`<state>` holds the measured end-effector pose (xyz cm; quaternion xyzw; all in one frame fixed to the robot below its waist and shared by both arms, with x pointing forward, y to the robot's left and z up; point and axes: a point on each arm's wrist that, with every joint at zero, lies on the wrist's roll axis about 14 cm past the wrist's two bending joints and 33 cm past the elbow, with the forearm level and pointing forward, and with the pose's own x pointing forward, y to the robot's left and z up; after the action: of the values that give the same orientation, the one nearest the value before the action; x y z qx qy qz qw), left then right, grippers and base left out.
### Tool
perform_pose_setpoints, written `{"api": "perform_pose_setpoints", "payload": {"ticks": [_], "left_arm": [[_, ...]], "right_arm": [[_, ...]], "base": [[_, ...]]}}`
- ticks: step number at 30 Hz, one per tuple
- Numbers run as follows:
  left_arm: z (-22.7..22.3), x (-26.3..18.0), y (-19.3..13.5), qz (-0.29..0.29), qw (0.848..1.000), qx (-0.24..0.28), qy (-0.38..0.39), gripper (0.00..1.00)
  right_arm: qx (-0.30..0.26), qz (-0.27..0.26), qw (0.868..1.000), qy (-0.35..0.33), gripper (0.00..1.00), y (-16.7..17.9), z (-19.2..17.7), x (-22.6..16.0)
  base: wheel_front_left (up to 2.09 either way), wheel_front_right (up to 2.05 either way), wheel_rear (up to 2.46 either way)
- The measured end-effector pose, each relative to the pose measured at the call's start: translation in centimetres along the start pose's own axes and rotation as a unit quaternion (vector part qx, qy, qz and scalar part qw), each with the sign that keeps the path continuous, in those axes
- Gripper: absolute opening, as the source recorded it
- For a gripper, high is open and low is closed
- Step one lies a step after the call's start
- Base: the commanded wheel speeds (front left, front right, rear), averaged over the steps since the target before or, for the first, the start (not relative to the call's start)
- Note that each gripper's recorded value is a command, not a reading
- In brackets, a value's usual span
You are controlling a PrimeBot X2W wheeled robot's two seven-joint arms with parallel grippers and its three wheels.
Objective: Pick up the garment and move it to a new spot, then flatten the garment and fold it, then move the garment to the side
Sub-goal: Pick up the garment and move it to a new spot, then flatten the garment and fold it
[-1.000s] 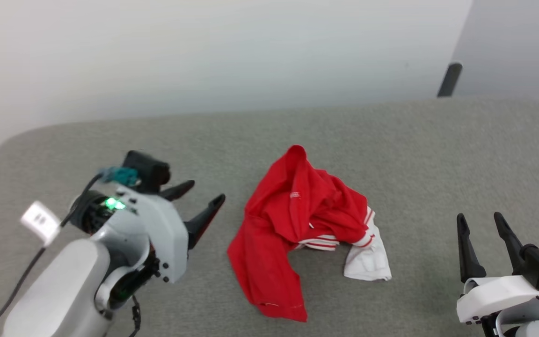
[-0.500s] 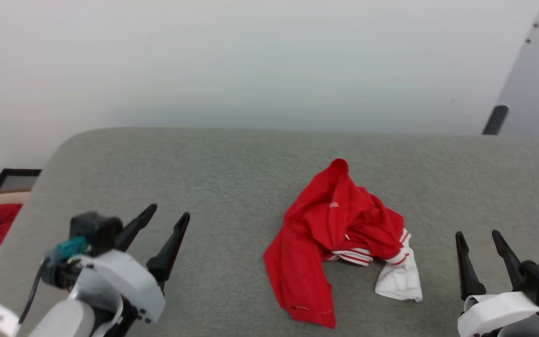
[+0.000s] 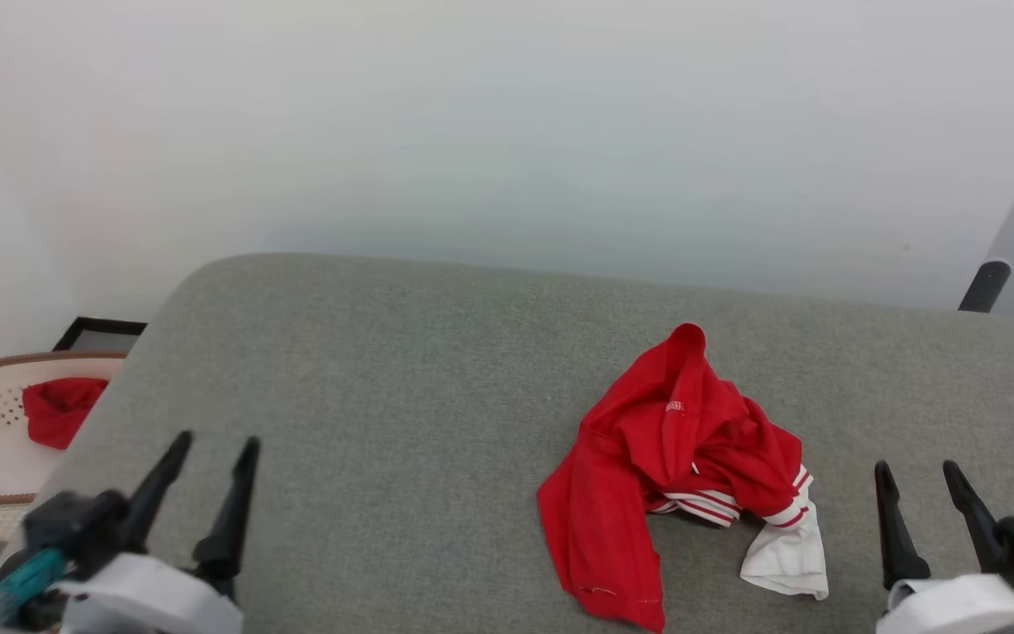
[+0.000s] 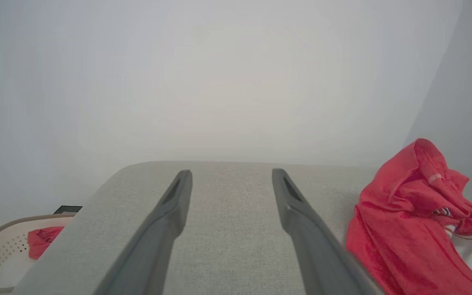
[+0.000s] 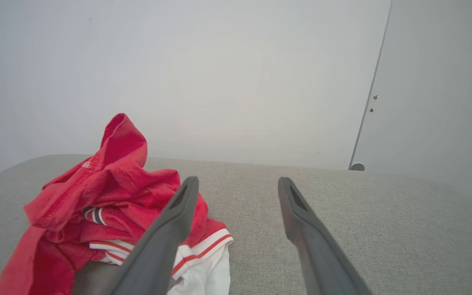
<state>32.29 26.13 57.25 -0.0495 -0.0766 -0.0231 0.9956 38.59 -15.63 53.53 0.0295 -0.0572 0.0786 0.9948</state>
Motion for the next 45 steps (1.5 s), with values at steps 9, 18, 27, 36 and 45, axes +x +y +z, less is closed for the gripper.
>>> {"api": "perform_pose_setpoints", "payload": {"ticks": [9,18,27,36,45], "left_arm": [[-0.5,-1.7,2.9,0.051,0.999,0.008,-0.012,1.00],[0.0,-1.4,2.7,0.055,0.998,0.016,-0.032,1.00],[-0.2,-1.2,2.2,0.046,0.998,0.027,-0.037,1.00],[-0.7,-0.8,1.7,0.039,0.998,0.029,-0.036,1.00],[-0.9,-0.7,2.3,0.049,0.998,0.028,-0.035,1.00]], "right_arm": [[0.005,-0.031,0.999,0.010,1.00,-1.7,-1.0,-1.7],[0.007,-0.052,0.998,0.017,1.00,-2.8,-1.5,-2.8],[0.009,-0.061,0.998,0.022,1.00,-3.1,-1.9,-3.4],[0.009,-0.066,0.997,0.026,1.00,-3.4,-2.2,-3.7],[0.015,-0.046,0.997,0.053,1.00,-2.0,-3.2,-3.4]], "base": [[0.00,0.00,0.00],[0.00,0.00,0.00],[0.00,0.00,0.00],[0.00,0.00,0.00],[0.00,0.00,0.00]]}}
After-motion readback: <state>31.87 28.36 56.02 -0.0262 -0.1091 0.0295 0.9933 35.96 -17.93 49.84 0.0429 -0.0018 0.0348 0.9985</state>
